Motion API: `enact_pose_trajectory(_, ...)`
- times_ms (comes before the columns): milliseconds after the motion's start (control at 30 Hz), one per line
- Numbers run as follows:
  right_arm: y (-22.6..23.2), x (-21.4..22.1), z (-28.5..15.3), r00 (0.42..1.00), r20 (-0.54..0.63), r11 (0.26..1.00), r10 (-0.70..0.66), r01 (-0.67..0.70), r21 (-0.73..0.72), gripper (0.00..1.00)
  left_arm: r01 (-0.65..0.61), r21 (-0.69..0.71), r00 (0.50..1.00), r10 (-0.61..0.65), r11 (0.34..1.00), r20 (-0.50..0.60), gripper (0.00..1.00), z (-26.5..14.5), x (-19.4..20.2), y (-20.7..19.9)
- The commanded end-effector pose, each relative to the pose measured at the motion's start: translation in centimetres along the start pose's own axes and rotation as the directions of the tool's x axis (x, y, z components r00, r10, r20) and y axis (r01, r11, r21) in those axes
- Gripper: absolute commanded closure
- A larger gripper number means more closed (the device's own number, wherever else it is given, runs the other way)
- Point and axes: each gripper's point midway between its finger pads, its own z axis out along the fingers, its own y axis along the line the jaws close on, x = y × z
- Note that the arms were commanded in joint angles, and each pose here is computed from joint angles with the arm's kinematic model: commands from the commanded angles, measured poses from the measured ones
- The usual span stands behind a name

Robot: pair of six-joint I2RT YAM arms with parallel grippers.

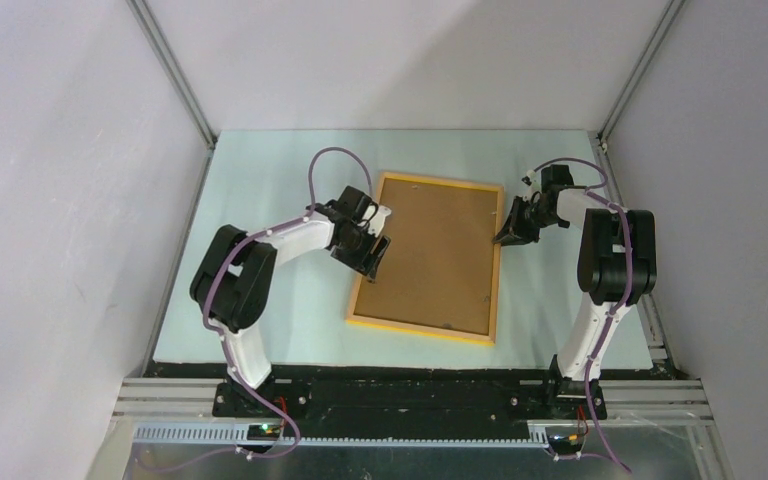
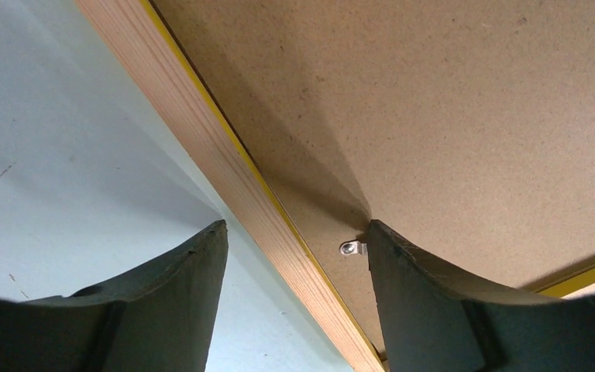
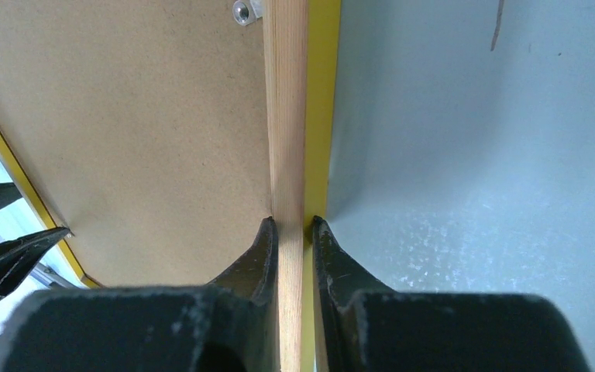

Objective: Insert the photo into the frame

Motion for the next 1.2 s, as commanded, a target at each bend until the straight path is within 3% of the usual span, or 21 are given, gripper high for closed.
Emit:
enact_pose_trajectory(0, -1.49, 0.27, 0.28, 1.0, -0.006, 1.0, 0.003, -0.003, 0.026, 1.0, -0.06, -0.027, 0.992, 0.057, 0.998, -0.117, 0.29, 0.19, 3.92, 0.09)
enact_pose_trajectory(267, -1.69, 0.24, 0.24, 1.0, -0.005, 1.0, 0.005, -0.005, 0.031, 1.0, -0.091, -0.032, 0.989, 0.087, 0.995, -0.115, 0.31, -0.34, 4.51, 0.04)
enact_pose_trajectory(600, -1.68, 0.34, 0.18, 1.0, -0.009, 1.0, 0.005, -0.005, 0.028, 1.0, -0.093, -0.04, 0.991, 0.089, 0.995, -0.103, 0.53, -0.44, 3.84, 0.19)
enact_pose_trajectory(1167, -1.74, 0.42, 0.31, 1.0, -0.013, 1.0, 0.005, -0.005, 0.025, 1.0, -0.101, -0.033, 0.99, 0.097, 0.994, -0.106, 0.67, -0.3, 3.81, 0.14)
